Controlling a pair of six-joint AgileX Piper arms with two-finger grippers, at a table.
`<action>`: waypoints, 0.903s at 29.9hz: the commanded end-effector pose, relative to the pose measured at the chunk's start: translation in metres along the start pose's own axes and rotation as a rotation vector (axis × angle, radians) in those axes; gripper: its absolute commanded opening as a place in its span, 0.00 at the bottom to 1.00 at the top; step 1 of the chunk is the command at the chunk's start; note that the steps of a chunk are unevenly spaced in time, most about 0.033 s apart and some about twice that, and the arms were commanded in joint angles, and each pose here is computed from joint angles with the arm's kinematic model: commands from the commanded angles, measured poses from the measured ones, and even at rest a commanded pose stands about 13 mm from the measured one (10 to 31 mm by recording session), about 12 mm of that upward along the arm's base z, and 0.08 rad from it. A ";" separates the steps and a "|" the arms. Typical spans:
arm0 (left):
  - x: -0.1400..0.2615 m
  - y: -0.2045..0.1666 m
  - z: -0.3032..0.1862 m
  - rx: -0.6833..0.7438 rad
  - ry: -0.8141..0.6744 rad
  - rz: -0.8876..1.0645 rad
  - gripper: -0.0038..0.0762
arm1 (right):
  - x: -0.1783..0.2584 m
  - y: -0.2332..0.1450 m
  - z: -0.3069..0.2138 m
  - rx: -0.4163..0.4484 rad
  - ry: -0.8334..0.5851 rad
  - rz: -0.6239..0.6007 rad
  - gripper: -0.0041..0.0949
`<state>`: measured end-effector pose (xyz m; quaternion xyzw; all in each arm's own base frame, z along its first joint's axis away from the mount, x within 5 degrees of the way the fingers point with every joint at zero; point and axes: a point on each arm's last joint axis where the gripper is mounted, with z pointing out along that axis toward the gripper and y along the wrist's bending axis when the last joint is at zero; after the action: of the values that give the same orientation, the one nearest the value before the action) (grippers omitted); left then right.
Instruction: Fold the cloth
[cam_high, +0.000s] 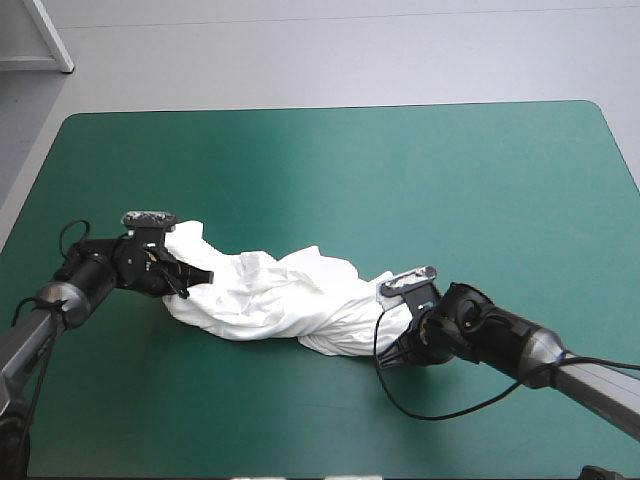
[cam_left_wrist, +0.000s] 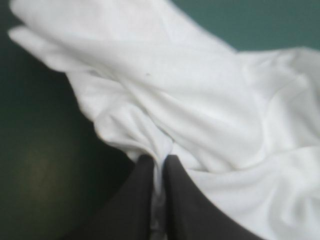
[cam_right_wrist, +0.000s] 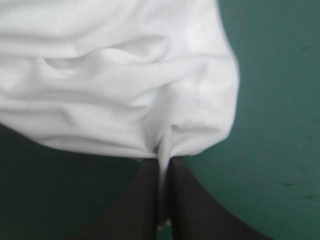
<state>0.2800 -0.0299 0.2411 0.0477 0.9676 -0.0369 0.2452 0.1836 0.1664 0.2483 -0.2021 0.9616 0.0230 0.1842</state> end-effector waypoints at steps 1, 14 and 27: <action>-0.035 -0.004 -0.085 -0.008 -0.260 0.034 0.04 | -0.019 -0.022 -0.072 0.098 -0.198 -0.003 0.03; -0.060 -0.007 -0.314 -0.132 -0.716 0.100 0.04 | 0.004 -0.091 -0.294 0.173 -0.792 0.135 0.03; -0.023 0.006 -0.419 -0.366 -0.923 0.067 0.04 | 0.058 -0.136 -0.395 0.223 -1.154 0.202 0.03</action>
<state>0.1248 0.0049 0.6035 0.0328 0.7809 0.0836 0.6182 0.0639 -0.0059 0.5813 -0.0716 0.7496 0.0759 0.6536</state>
